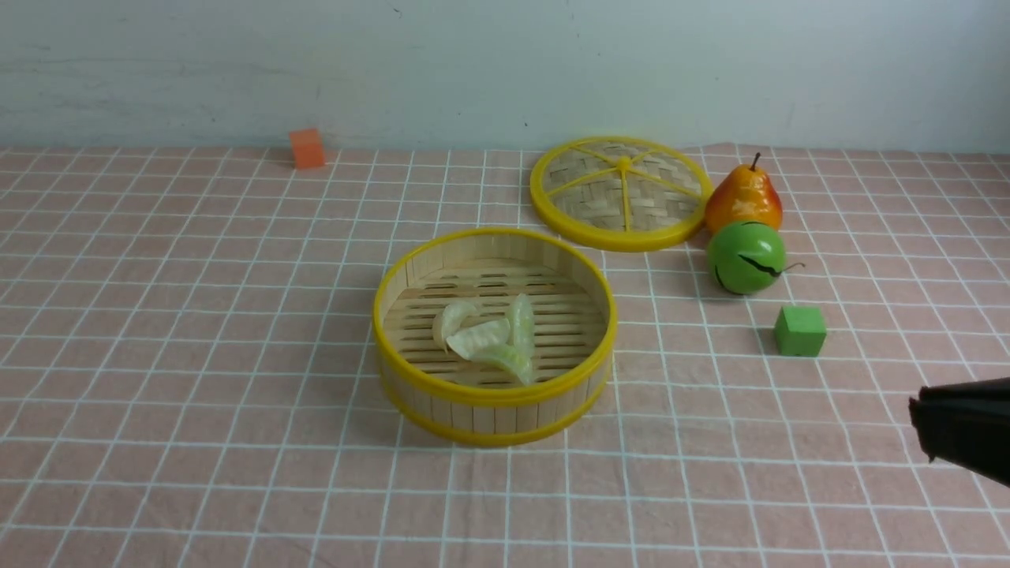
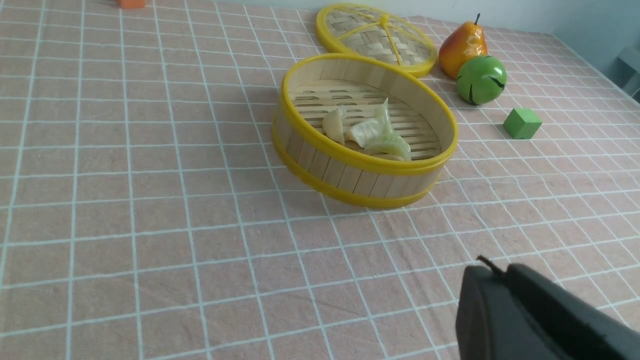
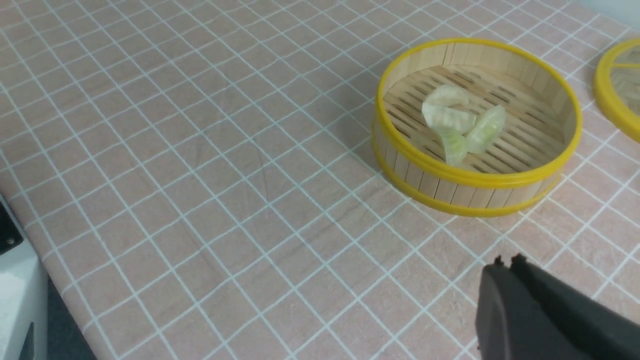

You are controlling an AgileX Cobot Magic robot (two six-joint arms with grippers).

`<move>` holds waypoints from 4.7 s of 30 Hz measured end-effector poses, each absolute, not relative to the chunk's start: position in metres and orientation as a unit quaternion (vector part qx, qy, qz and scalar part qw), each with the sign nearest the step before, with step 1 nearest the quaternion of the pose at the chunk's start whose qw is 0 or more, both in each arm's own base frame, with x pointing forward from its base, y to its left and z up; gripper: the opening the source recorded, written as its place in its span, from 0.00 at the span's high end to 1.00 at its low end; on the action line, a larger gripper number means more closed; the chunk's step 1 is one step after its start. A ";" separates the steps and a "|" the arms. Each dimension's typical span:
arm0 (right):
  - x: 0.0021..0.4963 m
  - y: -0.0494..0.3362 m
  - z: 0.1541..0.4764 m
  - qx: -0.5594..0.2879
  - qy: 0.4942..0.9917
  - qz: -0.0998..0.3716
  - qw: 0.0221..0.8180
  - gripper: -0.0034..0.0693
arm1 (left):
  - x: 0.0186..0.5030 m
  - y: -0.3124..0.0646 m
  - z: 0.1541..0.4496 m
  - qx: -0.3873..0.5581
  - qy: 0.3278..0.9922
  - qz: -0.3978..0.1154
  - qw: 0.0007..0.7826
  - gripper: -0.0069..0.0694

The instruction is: Put the dumplings into the steamer on the table with the pink tablecloth.

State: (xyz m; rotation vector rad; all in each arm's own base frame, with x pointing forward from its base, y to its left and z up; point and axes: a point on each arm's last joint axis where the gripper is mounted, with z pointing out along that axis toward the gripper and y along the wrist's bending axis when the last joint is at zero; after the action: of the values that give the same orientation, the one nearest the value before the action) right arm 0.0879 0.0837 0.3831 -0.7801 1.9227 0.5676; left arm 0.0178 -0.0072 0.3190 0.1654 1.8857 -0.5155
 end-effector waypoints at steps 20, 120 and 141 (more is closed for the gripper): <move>0.055 0.000 0.207 0.027 0.730 0.026 0.683 0.97 | 0.018 -0.007 0.319 0.070 0.799 -0.218 0.556 0.86; 0.052 -0.004 0.174 0.040 0.805 -0.010 0.592 0.87 | 0.053 0.003 0.171 -0.122 0.797 -0.057 0.589 0.93; 0.052 -0.004 0.174 0.040 0.805 -0.010 0.592 0.83 | 0.052 0.003 0.170 -0.108 0.801 -0.046 0.588 0.93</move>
State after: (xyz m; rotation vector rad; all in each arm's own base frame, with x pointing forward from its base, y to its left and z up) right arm 0.0521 -0.0036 0.1739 0.0922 1.8726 -0.0237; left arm 0.0524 0.0033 0.1701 -0.2524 1.8656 -0.1067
